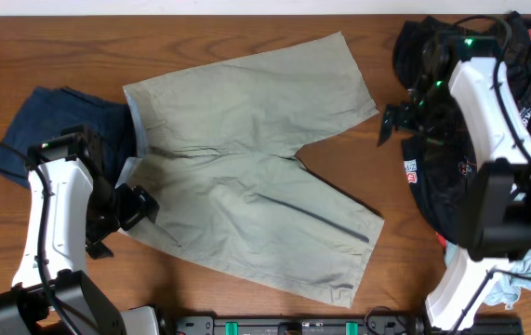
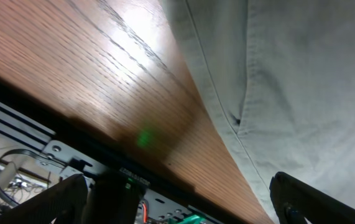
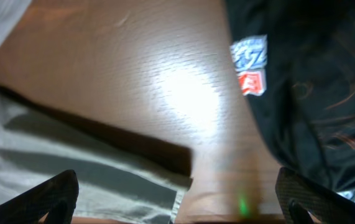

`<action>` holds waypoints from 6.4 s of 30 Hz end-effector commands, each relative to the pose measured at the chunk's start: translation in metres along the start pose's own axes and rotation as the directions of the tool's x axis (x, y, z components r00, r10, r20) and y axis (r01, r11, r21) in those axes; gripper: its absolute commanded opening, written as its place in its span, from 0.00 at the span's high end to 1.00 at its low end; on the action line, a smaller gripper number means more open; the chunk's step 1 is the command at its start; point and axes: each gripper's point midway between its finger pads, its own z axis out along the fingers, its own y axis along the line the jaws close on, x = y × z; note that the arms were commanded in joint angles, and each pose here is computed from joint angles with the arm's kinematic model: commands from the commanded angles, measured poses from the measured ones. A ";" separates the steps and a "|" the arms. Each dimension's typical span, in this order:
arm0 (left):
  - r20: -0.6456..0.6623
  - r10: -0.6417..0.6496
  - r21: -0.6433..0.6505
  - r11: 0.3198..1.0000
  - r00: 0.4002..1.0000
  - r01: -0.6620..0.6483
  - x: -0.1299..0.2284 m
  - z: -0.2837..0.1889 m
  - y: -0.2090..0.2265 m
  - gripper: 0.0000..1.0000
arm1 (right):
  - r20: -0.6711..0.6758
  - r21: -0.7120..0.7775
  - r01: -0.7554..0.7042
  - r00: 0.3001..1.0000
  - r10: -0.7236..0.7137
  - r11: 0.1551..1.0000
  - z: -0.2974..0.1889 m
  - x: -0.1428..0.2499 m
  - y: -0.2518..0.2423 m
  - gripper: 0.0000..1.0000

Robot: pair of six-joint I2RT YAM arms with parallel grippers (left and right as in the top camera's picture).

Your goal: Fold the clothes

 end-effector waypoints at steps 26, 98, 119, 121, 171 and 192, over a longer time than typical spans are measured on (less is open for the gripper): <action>0.042 0.020 -0.018 1.000 0.999 -0.019 -0.009 0.000 0.002 0.04 | 0.160 -0.060 0.204 0.968 -0.192 0.977 0.135 0.082 0.016 0.46; -0.113 -0.282 0.159 0.942 0.953 0.297 0.046 0.110 -0.008 0.29 | 0.032 -0.085 -0.501 0.862 0.505 0.861 0.109 0.134 -0.056 0.04; -0.057 -0.285 0.214 0.933 0.957 0.290 0.032 0.123 -0.015 0.81 | 0.085 -0.083 -0.553 0.825 0.558 0.829 0.110 0.125 -0.062 0.09; -0.055 -0.266 0.214 0.938 0.962 0.271 0.033 0.123 -0.014 0.93 | 0.077 -0.075 -0.555 0.825 0.560 0.828 0.112 0.128 -0.063 0.10; 0.477 0.000 0.451 0.858 0.879 -0.245 0.085 -0.099 -0.010 0.94 | 0.441 -0.106 -0.116 0.884 0.151 0.988 -0.098 0.097 -0.045 0.99; 0.490 -0.040 0.373 0.913 0.871 -0.168 0.034 -0.102 -0.015 0.94 | 0.596 -0.030 0.025 0.803 -0.002 0.999 -0.113 0.022 -0.022 0.99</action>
